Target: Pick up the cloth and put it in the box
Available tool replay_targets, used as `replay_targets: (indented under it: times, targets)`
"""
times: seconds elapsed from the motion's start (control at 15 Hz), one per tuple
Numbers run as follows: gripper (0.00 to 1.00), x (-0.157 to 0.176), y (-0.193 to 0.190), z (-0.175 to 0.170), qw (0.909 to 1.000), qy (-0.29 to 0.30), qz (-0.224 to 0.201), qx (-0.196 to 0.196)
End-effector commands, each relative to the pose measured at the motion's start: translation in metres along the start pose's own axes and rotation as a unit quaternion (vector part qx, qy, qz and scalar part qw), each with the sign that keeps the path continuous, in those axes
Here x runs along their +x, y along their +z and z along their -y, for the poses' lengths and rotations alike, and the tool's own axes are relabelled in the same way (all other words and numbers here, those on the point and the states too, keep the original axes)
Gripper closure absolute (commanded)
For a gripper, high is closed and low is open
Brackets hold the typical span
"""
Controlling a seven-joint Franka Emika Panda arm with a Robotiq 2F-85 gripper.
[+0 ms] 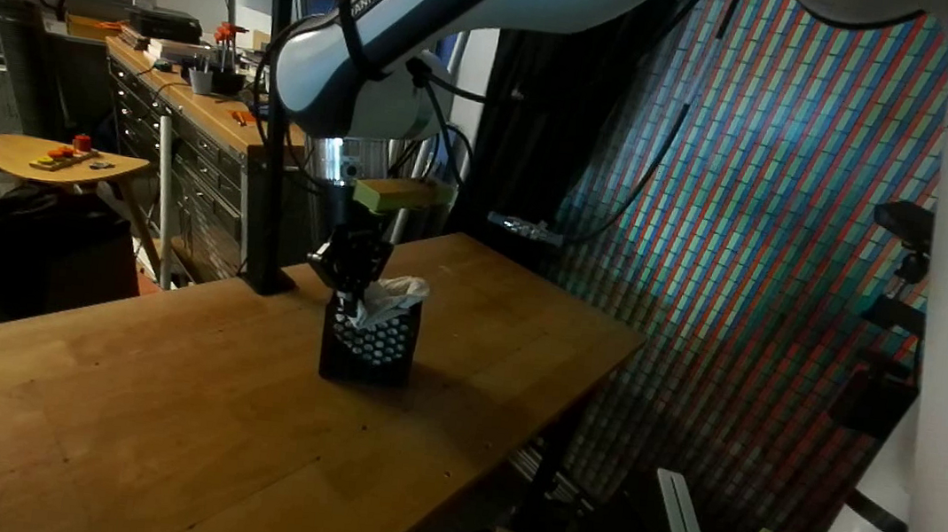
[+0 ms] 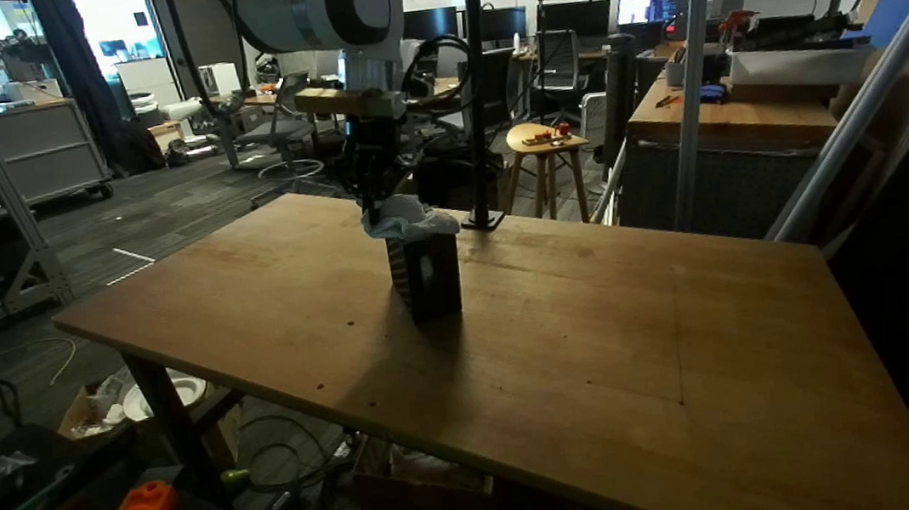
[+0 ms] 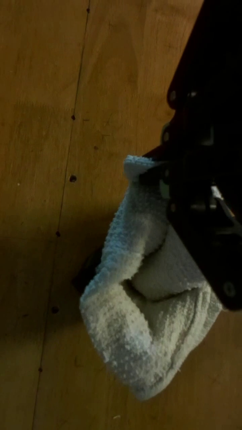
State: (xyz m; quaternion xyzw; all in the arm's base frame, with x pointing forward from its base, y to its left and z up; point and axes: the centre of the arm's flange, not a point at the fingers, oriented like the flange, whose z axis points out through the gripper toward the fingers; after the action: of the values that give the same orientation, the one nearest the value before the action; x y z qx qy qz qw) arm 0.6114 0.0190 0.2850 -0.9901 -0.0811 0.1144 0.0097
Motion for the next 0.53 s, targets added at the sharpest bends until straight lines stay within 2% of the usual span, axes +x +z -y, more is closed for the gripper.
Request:
replay_targets:
  times: [0.0, 0.47]
  targets:
    - [0.94, 0.011, -0.015, -0.004, 0.9998, -0.016, -0.007, -0.007]
    - [0.94, 0.007, -0.051, -0.052, 0.9987, 0.016, -0.048, -0.01]
